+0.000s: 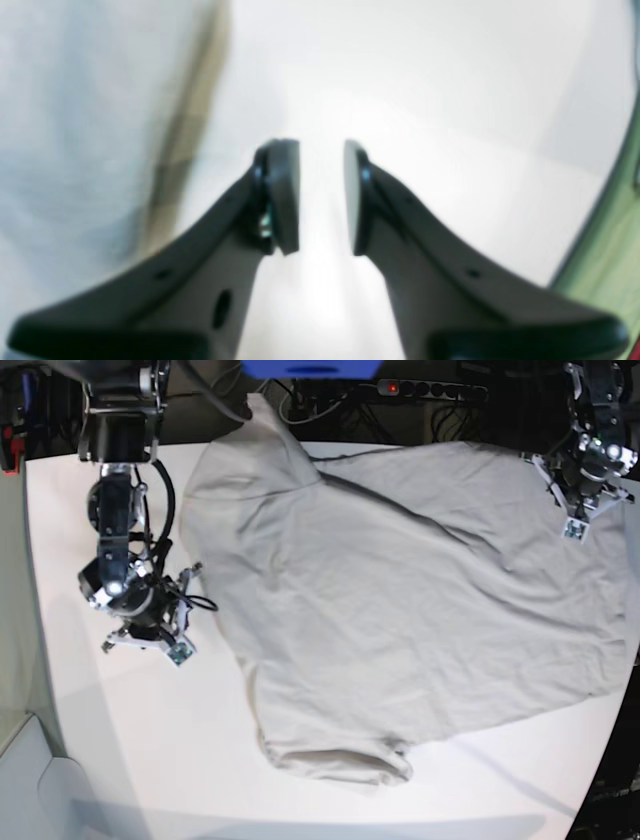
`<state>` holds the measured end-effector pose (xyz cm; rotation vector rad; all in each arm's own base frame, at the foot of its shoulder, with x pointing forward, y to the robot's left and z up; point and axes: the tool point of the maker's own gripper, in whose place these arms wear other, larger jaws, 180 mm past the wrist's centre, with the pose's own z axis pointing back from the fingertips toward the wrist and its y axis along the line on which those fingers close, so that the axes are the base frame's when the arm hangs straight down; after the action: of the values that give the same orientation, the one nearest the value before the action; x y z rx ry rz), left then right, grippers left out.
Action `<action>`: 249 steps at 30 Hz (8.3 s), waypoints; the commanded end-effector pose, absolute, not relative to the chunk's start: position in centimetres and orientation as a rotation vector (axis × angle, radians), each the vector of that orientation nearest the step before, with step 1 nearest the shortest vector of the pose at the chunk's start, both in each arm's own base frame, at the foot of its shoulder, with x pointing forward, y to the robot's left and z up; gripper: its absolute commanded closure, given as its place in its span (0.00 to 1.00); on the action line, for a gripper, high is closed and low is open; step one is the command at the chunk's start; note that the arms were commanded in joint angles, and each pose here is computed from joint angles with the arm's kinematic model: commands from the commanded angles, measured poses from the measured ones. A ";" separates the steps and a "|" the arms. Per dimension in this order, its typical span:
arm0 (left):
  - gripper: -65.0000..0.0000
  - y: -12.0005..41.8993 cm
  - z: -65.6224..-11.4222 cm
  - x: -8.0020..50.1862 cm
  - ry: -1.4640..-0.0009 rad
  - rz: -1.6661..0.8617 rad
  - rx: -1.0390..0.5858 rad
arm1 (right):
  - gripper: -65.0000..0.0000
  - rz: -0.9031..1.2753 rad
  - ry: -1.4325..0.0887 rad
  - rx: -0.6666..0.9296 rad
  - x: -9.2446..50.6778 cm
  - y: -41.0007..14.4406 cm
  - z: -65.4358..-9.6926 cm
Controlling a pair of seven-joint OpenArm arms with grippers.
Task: Layout the t-shirt on the table in an organized manner, then fold the t-shirt properly
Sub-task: 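Release the t-shirt and lower the right gripper onto its sleeve edge, then grasp the sleeve fabric with the right gripper and drag it toward the hem, then pull the grasped fabric outward with the right gripper, away from the left gripper, then release the fabric and move the right gripper to the shirt's shoulder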
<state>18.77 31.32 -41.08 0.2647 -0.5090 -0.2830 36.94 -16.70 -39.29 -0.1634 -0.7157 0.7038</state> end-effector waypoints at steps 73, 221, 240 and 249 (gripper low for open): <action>1.00 29.4 -35.2 23.9 -0.630 -0.254 0.319 | 1.00 1.382 -0.770 -0.281 29.9 5.5 -36.2; 1.00 30.0 -40.2 25.9 -0.455 -0.425 0.359 | 1.00 0.785 -0.977 -0.178 54.1 -13.8 -29.9; 1.00 31.0 -36.0 32.7 -0.581 -0.296 0.370 | 1.00 0.729 -0.832 -0.486 38.0 -13.6 -26.0; 1.00 31.8 -39.4 34.4 -0.559 -0.246 0.295 | 1.00 0.745 -0.567 -0.419 28.0 -14.3 -33.7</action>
<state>33.91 30.66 -40.58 0.2584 -0.5456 -0.2498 27.44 -14.39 -34.59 -0.4089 -0.5342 0.7560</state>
